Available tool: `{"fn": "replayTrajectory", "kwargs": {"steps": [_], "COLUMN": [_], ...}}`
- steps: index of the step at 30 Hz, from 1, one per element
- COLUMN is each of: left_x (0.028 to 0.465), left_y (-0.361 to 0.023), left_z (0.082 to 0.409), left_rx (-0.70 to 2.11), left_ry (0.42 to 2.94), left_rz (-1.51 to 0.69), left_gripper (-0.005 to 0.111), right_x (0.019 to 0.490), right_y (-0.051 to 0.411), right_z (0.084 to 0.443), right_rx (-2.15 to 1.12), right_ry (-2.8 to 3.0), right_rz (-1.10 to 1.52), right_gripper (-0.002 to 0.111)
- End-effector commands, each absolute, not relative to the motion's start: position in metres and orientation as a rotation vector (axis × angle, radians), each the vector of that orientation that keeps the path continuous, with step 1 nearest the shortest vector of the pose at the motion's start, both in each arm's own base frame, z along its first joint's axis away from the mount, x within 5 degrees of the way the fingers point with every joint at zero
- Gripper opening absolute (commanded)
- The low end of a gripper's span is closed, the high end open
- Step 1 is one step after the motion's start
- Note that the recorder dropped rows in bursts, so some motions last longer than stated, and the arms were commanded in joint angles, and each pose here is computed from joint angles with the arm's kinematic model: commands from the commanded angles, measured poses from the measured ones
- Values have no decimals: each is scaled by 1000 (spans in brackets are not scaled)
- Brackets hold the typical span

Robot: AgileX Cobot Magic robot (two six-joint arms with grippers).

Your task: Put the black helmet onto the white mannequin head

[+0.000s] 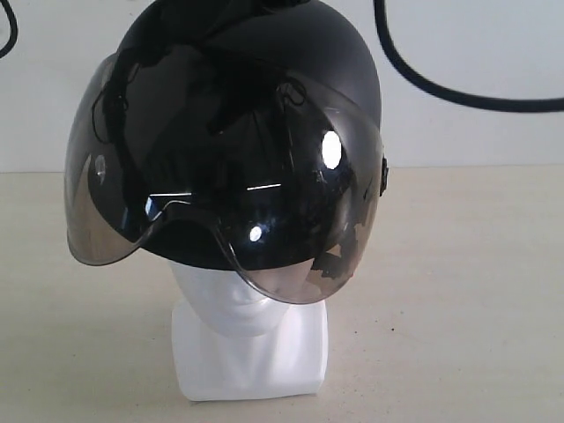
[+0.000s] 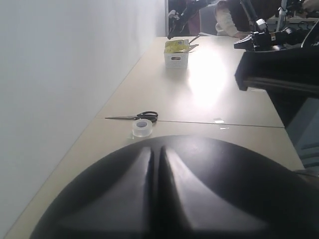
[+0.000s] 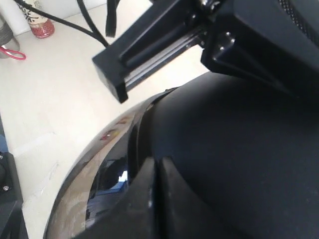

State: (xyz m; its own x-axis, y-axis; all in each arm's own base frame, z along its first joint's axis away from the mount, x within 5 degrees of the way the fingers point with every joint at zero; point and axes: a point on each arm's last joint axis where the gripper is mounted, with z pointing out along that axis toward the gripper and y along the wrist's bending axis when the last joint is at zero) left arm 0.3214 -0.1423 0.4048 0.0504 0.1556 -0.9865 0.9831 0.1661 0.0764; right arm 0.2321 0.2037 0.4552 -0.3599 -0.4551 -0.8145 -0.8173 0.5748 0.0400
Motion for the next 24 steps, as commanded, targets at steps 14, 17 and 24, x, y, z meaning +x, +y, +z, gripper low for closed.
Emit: {"fn": "replayTrajectory", "kwargs": {"steps": [14, 17, 24], "left_x": [315, 317, 328], "left_y": [-159, -159, -162], "left_z": [398, 396, 381], "left_rx": [1266, 1265, 1248], "left_ry": [1365, 1370, 1419], "left_rz": [-1005, -1008, -1045], "left_gripper": [4, 4, 4], "right_x": [225, 223, 217], "right_y": [202, 204, 211], "right_z": [451, 451, 446], "right_rx": [-1064, -1068, -1127], "right_ry": [2086, 2094, 2114], "right_rz": [610, 649, 662], "right_gripper": [0, 0, 0]}}
